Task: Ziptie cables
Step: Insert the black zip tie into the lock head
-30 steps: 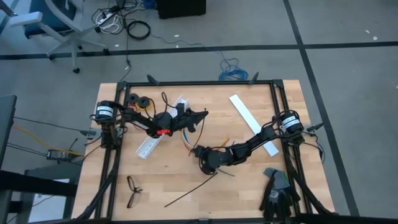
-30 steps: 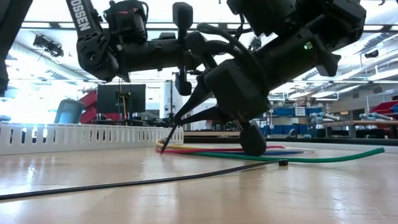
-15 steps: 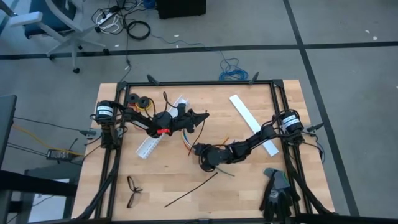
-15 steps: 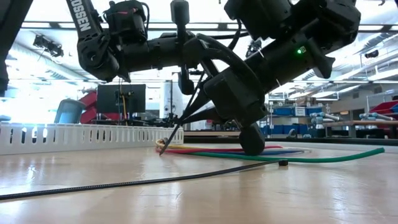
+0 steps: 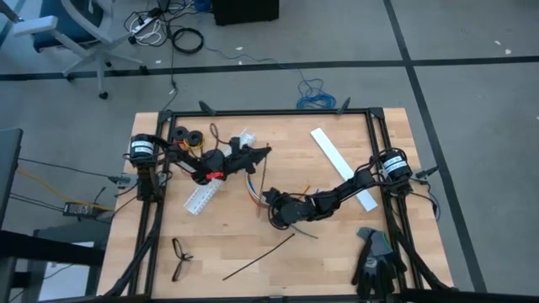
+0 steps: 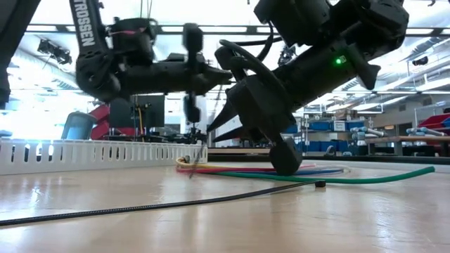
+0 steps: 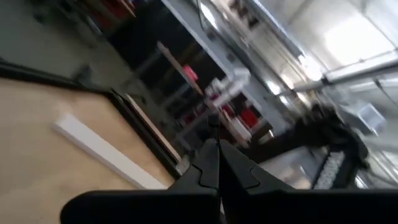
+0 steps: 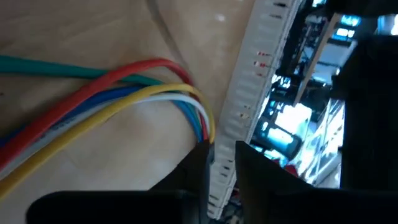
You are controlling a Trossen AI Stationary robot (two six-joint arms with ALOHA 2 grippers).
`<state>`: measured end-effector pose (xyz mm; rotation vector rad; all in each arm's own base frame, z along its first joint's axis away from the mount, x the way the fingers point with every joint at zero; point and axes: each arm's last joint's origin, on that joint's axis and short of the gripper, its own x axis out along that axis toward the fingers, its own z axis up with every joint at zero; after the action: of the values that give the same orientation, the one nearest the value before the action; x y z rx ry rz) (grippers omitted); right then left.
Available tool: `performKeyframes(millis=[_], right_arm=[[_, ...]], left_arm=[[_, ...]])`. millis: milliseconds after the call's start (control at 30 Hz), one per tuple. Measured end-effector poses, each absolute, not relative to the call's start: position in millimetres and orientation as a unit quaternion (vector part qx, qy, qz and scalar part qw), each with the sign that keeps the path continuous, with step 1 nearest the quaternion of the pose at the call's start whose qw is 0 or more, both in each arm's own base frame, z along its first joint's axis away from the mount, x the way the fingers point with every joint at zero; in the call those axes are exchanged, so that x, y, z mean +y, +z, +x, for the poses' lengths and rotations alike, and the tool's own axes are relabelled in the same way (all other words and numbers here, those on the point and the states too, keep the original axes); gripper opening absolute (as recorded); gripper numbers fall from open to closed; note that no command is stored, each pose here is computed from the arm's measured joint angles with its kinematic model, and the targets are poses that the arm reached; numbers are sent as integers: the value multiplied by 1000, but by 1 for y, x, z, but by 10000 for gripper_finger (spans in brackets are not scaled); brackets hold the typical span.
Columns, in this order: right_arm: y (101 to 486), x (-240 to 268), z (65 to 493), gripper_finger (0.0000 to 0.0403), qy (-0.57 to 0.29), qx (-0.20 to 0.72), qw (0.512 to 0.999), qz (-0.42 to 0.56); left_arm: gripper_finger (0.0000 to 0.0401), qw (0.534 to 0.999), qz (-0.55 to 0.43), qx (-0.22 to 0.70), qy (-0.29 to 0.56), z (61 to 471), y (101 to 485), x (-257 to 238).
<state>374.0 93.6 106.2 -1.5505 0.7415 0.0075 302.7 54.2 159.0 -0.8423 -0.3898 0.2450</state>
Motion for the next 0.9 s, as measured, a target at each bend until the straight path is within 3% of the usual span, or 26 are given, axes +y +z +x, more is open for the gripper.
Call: performKeyframes(millis=[233,367,500,733,900], right_arm=[[104,89,374,95,16,326,694,-642],[103,85,377,95,77,300,680,-664],[105,80,380,95,84,288,673,-676],[108,84,381,91,77,272,657,-699],[111,93,379,85,18,288,643,-710]], left_arm=[[3,853,-436,-197,208,279,143,50],[3,845,-447,-210,206,282,146,51],[3,842,-449,-220,201,287,151,51],[3,834,-450,-238,211,292,156,53],[3,834,-452,-234,214,293,155,53]])
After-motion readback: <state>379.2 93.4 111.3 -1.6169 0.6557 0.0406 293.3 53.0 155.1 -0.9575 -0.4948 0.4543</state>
